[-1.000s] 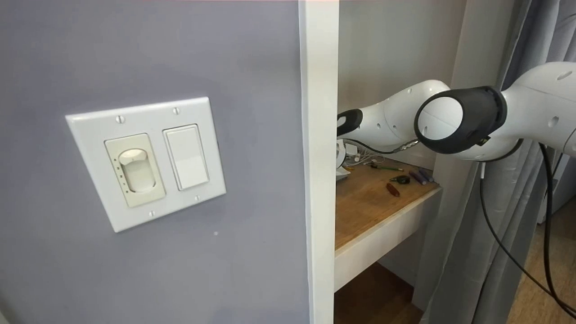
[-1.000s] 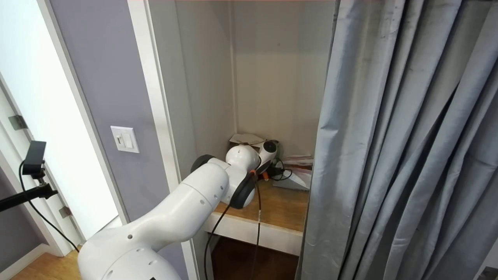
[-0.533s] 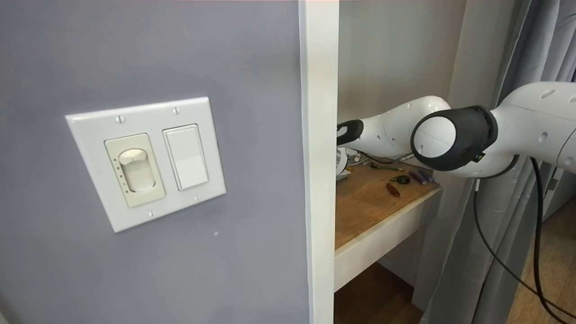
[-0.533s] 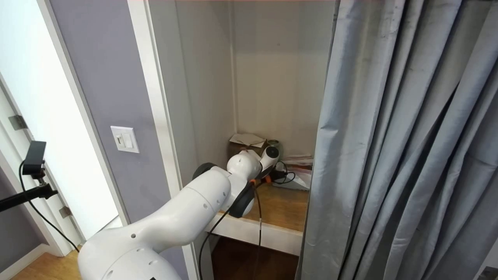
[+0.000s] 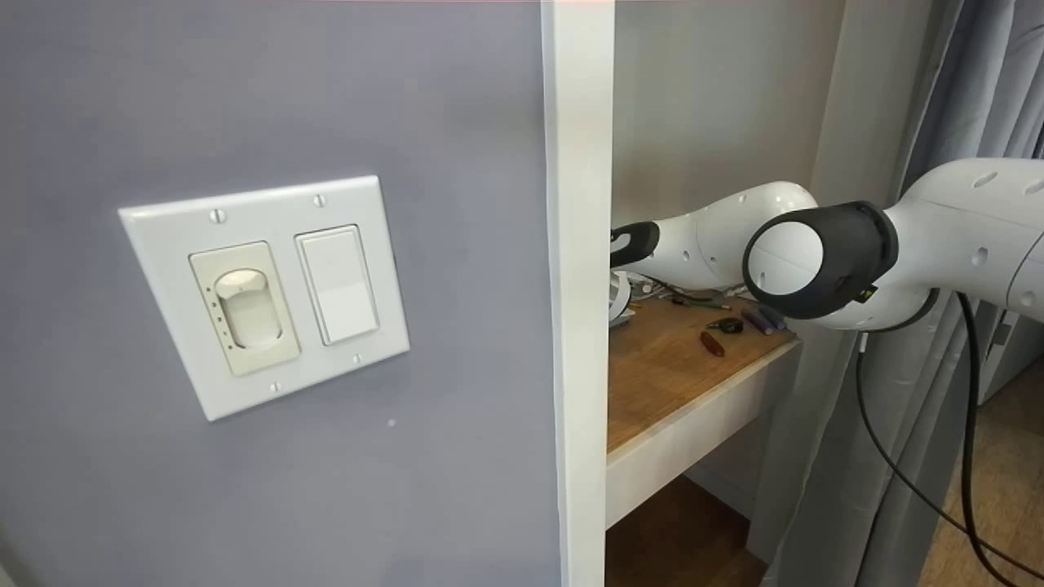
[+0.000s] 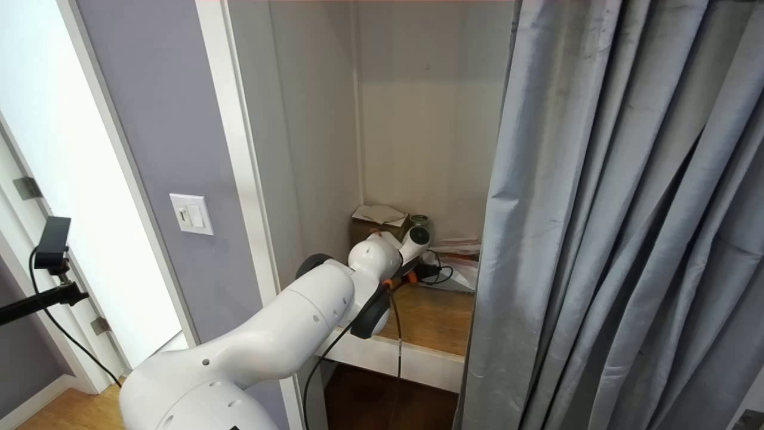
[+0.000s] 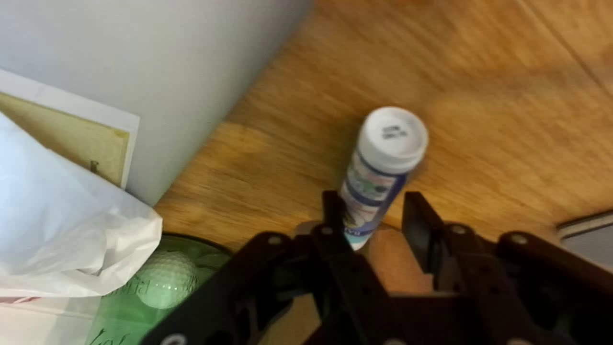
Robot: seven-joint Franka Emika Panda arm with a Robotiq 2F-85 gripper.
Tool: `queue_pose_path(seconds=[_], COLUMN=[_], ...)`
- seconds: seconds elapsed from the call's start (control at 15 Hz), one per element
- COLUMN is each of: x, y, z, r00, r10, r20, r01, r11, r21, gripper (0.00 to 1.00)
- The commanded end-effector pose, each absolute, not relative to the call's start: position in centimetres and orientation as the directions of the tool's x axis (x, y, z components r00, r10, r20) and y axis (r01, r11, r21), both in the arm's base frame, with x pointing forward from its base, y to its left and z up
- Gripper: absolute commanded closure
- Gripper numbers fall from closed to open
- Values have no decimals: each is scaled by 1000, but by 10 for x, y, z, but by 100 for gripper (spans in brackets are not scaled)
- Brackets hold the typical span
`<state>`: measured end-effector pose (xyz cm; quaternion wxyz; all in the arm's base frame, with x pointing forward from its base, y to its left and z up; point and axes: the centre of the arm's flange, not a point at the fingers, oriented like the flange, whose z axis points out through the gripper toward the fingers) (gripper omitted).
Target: Move the white object forward and put it upright
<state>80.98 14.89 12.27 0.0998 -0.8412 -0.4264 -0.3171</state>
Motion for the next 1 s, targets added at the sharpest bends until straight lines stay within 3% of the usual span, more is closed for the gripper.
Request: queue_pose_path(seconds=[0.0, 0.07, 0.13, 0.93], x=[825, 823, 818, 759], y=[149, 146, 142, 103], z=[122, 123, 124, 139], r00=[449, 464, 480, 589], r10=[661, 662, 657, 484], r20=[601, 589, 581, 647], r01=[785, 776, 771, 700], r11=[-614, -624, -632, -706], r21=[89, 90, 79, -110], gripper=[91, 98, 93, 93])
